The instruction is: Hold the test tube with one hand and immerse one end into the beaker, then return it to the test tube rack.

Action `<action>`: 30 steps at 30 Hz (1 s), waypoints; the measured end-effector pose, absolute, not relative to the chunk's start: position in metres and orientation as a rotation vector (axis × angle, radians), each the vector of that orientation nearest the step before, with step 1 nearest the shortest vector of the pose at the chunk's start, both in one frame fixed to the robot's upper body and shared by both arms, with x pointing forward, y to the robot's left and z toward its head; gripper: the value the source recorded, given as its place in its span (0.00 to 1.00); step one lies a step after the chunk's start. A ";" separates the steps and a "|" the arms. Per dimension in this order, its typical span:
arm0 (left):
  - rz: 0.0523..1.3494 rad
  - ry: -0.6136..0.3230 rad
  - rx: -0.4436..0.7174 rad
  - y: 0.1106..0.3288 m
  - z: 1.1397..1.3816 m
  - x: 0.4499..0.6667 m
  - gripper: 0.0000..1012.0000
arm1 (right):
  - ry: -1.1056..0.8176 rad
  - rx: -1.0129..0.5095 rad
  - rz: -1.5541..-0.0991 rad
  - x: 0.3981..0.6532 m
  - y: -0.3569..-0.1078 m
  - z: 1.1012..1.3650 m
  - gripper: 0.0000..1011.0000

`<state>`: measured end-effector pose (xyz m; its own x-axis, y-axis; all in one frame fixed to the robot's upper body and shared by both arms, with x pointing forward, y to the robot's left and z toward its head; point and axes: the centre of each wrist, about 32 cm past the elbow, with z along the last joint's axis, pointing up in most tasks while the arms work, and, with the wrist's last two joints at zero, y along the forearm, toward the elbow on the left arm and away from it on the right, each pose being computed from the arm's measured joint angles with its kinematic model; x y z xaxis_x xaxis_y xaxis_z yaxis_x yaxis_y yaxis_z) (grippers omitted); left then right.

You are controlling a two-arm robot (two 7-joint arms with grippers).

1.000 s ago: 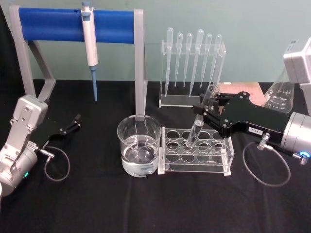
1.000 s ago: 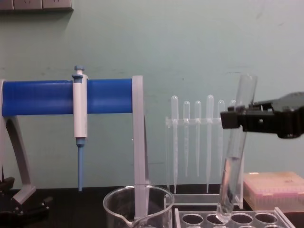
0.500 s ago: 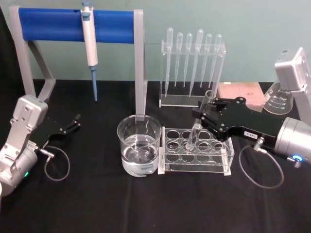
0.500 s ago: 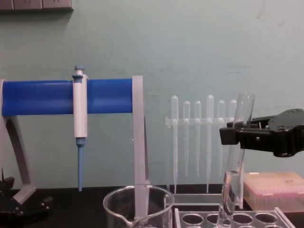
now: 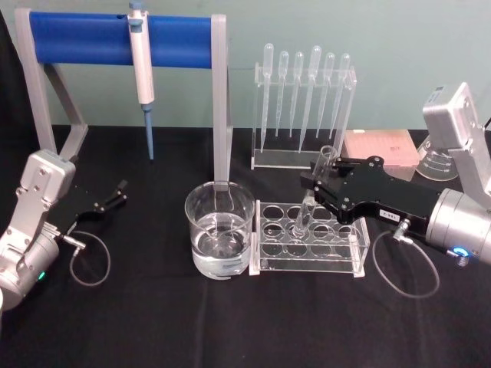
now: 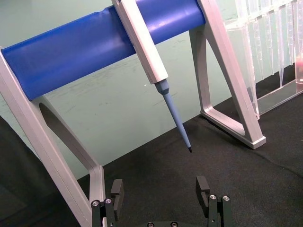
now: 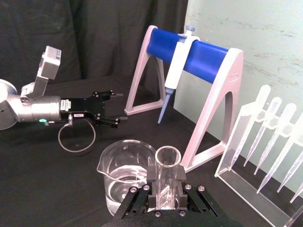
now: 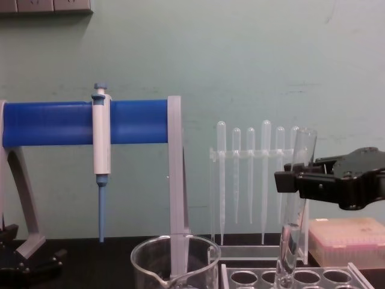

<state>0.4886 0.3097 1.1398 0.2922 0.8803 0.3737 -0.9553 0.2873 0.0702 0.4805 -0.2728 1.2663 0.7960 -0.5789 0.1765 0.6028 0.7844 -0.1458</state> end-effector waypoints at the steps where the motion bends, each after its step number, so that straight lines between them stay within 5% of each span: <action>1: 1.248 -0.285 0.305 0.310 1.140 0.489 0.99 | -0.123 -0.200 -0.641 0.481 -0.273 1.265 0.23; 30: 1.248 -0.285 0.304 0.310 1.140 0.489 0.99 | -0.063 -0.239 -0.643 0.497 -0.269 1.235 0.23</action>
